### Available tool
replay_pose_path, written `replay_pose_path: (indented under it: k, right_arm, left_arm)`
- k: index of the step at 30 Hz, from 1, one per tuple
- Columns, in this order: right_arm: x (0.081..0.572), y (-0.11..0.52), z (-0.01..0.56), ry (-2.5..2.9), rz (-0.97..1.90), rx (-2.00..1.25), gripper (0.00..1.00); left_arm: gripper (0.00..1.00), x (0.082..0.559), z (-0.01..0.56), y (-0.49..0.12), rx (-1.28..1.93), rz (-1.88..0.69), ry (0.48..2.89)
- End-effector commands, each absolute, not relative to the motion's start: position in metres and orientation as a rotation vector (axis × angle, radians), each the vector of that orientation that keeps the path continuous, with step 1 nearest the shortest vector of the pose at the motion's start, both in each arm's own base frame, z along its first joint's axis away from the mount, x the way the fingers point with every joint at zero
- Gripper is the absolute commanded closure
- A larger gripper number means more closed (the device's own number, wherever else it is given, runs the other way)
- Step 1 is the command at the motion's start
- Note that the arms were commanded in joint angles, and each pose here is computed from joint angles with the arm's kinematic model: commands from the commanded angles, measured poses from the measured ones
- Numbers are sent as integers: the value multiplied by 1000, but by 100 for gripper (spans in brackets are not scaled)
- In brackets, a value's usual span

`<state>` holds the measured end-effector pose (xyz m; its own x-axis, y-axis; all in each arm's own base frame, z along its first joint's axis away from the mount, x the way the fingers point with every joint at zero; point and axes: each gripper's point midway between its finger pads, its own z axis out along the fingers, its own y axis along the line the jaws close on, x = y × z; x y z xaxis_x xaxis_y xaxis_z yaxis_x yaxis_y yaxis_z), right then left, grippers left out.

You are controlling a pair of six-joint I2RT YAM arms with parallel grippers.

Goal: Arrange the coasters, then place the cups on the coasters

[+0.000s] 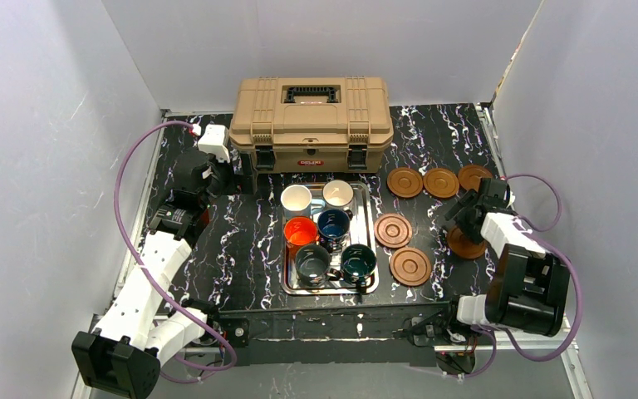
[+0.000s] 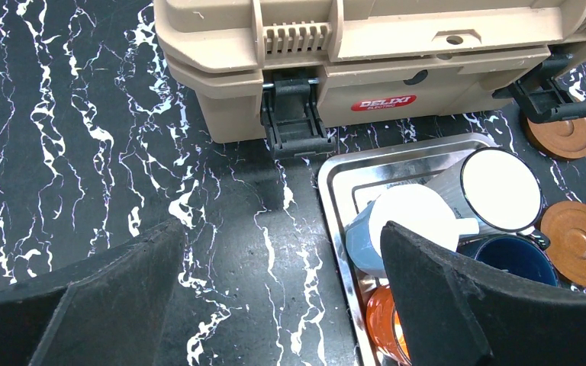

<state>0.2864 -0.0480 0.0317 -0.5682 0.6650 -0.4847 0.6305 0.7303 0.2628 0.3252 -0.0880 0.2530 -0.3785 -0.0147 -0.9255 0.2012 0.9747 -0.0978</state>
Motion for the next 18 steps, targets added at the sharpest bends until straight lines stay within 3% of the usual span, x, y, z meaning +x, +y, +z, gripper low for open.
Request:
replay_pose_path:
  k: [1, 7, 18]
  right_arm:
    - [312, -54, 57, 2310, 106, 894, 27]
    - [276, -75, 68, 2304, -101, 1007, 26]
    - [228, -78, 48, 2346, -204, 1160, 30]
  left_arm:
    - [2, 324, 261, -87, 144, -218, 1931]
    - [2, 323, 264, -87, 143, -217, 1924]
    - [2, 322, 264, -88, 146, -220, 1921]
